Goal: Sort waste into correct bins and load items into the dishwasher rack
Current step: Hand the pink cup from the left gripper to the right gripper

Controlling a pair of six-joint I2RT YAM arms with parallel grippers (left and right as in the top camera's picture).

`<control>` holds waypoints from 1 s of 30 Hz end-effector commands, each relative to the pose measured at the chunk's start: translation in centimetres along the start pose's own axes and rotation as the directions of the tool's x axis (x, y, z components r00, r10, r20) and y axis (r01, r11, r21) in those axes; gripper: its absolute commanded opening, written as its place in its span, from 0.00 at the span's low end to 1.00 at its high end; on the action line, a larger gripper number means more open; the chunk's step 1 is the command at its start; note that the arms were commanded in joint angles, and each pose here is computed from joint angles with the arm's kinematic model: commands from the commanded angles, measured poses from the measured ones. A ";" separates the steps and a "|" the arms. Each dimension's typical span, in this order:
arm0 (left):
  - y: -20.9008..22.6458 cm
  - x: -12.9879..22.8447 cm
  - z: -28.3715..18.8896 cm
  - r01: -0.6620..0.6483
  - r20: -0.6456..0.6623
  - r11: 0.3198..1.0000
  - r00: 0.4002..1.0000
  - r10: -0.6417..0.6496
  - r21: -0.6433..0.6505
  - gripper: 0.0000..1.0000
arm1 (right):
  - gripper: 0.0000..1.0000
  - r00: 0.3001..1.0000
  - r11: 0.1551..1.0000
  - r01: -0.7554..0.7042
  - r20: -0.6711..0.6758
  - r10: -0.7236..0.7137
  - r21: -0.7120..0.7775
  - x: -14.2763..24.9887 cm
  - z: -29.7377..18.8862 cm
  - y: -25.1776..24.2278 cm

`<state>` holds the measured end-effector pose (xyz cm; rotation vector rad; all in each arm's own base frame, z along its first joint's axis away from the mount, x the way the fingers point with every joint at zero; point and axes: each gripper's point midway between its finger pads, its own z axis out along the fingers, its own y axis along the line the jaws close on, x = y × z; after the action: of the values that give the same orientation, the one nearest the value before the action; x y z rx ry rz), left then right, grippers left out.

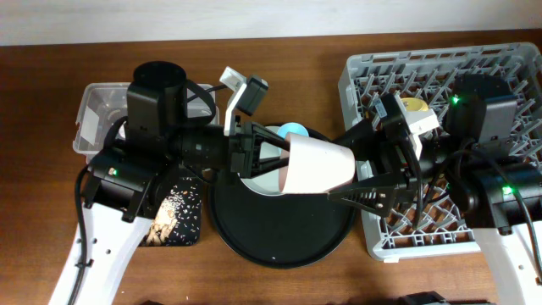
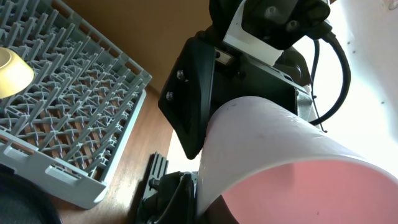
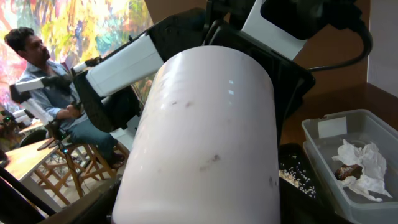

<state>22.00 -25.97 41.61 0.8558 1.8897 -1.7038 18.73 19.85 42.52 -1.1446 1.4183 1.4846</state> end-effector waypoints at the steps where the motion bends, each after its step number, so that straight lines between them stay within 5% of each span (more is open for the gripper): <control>1: -0.1 0.0 0.2 -0.025 -0.003 1.000 1.000 0.025 0.005 0.00 | 0.75 1.000 0.999 0.014 0.004 -0.014 -0.036 -0.4 0.2 0.9; 7: -0.1 0.3 1.0 -0.030 -0.012 0.999 0.999 0.030 -0.011 0.00 | 0.72 1.000 0.999 0.000 0.003 0.000 -0.036 -0.4 0.2 0.9; 11: -0.1 0.3 1.2 -0.031 -0.014 0.999 0.999 0.031 -0.014 0.01 | 0.52 1.000 0.999 -0.001 0.003 0.001 -0.036 -0.4 0.2 0.9; 14: -0.1 0.3 1.2 -0.031 -0.013 0.999 0.999 0.031 -0.014 0.03 | 0.48 1.000 0.999 -0.001 0.003 0.001 -0.035 -0.4 0.2 0.9; 17: 0.5 0.1 1.1 -0.031 -0.001 0.998 1.000 0.031 -0.048 0.34 | 0.48 1.000 1.000 -0.002 -0.004 0.002 -0.004 -0.3 0.2 0.3; 23: 4.8 -2.2 -1.5 0.000 0.116 0.964 0.993 0.032 -0.264 0.53 | 0.47 0.993 0.974 -0.091 -0.049 0.103 0.208 1.3 -0.2 -3.1; 27: 8.0 -3.4 -5.1 0.073 0.204 0.914 0.979 0.011 -0.398 0.64 | 0.47 0.970 0.882 -0.164 -0.090 0.226 0.443 3.8 -1.7 -6.5; 30: 10.6 -2.8 -7.8 0.183 0.259 0.847 0.964 -0.056 -0.499 0.66 | 0.46 0.919 0.667 -0.208 -0.090 0.383 0.716 7.0 -5.1 -10.1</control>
<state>29.71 -21.05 38.82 0.4741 2.0368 -1.3271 23.09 18.65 36.41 -0.8481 1.9180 1.2189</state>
